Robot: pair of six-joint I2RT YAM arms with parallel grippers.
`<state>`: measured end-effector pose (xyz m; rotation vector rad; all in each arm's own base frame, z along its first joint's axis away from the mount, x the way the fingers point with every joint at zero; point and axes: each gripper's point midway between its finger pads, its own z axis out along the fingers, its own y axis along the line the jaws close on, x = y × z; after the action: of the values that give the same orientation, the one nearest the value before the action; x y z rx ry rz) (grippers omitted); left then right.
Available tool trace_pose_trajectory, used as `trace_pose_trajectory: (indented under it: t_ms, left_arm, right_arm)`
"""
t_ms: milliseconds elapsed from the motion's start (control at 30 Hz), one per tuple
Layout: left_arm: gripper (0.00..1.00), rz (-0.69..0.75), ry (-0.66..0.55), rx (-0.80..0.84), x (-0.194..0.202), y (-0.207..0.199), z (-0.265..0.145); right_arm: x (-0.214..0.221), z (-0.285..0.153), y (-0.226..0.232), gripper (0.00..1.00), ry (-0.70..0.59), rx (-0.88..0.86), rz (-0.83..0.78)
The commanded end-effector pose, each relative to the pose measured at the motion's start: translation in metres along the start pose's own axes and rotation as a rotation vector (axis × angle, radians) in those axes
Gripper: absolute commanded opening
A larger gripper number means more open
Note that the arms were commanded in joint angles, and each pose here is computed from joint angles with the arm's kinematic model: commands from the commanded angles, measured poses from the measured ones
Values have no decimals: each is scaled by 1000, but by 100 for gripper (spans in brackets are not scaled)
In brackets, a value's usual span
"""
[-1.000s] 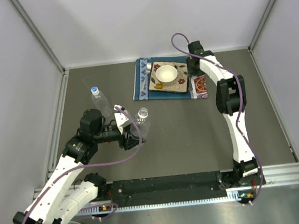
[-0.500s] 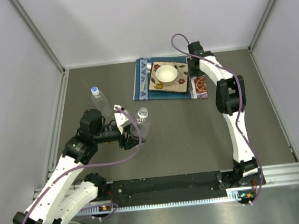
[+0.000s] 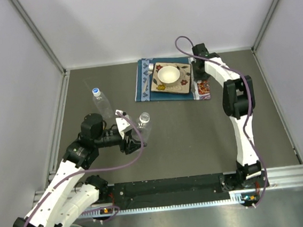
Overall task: Screw on the bottle caps
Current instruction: Pick up the bottle cap from the center of the board.
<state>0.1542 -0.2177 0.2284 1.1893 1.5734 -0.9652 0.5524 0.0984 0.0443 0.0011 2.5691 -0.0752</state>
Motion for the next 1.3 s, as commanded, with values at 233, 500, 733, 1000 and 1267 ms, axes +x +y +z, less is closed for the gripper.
trace_pose_trajectory:
  t_ms: [233,500,733,1000,1267]
  left_arm:
    - [3,52,3,-3,16,-4,-2]
    - [4,75,26,-12,33,-3,-1]
    - [5,111,90,8,56,-2,2]
    - [4,104,58,62,45,-10,3]
    - [6,118,33,147,26,-27,-2]
  right_arm:
    - [4,-155,33,20,-184,-140,-55]
    - [33,-253,84,21,-237,-394,-159]
    - [61,-394,124,22,-366,-831,-316]
    - [114,-487,155,24,-406,-1132,-576]
    - [146,-507,184,24,-315,-1186,-799]
